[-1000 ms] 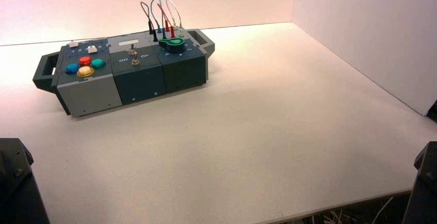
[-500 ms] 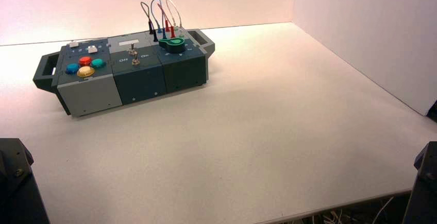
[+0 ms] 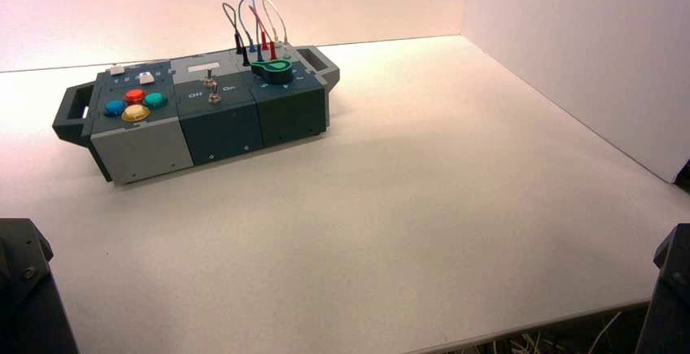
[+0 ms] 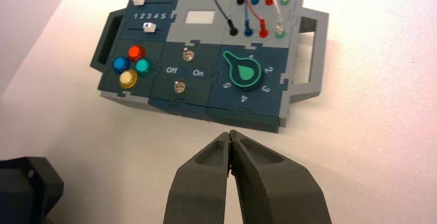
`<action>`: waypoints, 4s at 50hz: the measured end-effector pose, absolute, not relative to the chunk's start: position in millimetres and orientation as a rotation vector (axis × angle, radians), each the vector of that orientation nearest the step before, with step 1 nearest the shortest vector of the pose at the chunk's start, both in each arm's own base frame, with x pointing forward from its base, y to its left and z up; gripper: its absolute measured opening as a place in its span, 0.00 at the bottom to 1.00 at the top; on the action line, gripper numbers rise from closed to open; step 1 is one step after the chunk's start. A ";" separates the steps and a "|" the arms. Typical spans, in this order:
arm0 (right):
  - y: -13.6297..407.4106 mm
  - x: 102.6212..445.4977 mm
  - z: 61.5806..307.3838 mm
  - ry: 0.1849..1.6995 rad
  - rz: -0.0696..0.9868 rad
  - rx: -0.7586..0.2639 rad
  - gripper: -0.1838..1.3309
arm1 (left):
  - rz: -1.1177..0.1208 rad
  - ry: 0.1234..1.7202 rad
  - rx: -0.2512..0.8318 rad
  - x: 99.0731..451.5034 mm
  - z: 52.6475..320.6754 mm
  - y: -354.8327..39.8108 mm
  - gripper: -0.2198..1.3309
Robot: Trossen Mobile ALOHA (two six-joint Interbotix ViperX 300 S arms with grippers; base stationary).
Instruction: Push the green button with the left gripper.
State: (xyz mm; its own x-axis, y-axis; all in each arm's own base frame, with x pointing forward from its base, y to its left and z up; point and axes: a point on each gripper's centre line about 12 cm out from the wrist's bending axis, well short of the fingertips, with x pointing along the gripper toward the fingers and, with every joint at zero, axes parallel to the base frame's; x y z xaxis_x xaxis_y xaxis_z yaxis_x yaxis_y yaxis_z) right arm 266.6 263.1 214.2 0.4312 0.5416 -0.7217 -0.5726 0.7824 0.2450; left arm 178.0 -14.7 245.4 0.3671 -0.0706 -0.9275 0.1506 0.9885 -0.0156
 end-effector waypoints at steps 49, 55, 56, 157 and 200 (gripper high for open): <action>259.2 269.7 211.9 0.882 0.680 -0.031 0.03 | -0.149 1.332 0.089 243.8 189.5 -17.4 0.03; 259.5 270.1 210.3 0.885 0.679 -0.032 0.03 | -0.154 1.361 0.093 246.5 181.0 -18.3 0.03; 259.7 270.1 209.7 0.887 0.679 -0.031 0.03 | -0.154 1.362 0.092 247.1 179.9 -18.3 0.03; 247.8 276.5 200.6 0.898 0.639 -0.023 0.03 | -0.166 1.414 0.079 287.5 108.1 -28.0 0.03; 244.0 276.6 197.5 0.902 0.629 -0.019 0.03 | -0.186 1.413 0.091 286.0 104.4 -35.0 0.03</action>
State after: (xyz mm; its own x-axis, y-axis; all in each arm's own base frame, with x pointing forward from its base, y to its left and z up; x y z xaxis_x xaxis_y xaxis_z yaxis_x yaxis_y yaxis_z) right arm 276.6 244.0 197.5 0.4539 0.5016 -0.7364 -0.5175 0.8212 0.2404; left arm 286.0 -35.0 104.4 0.1453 -0.0752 -0.9865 0.1829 0.9820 -0.0480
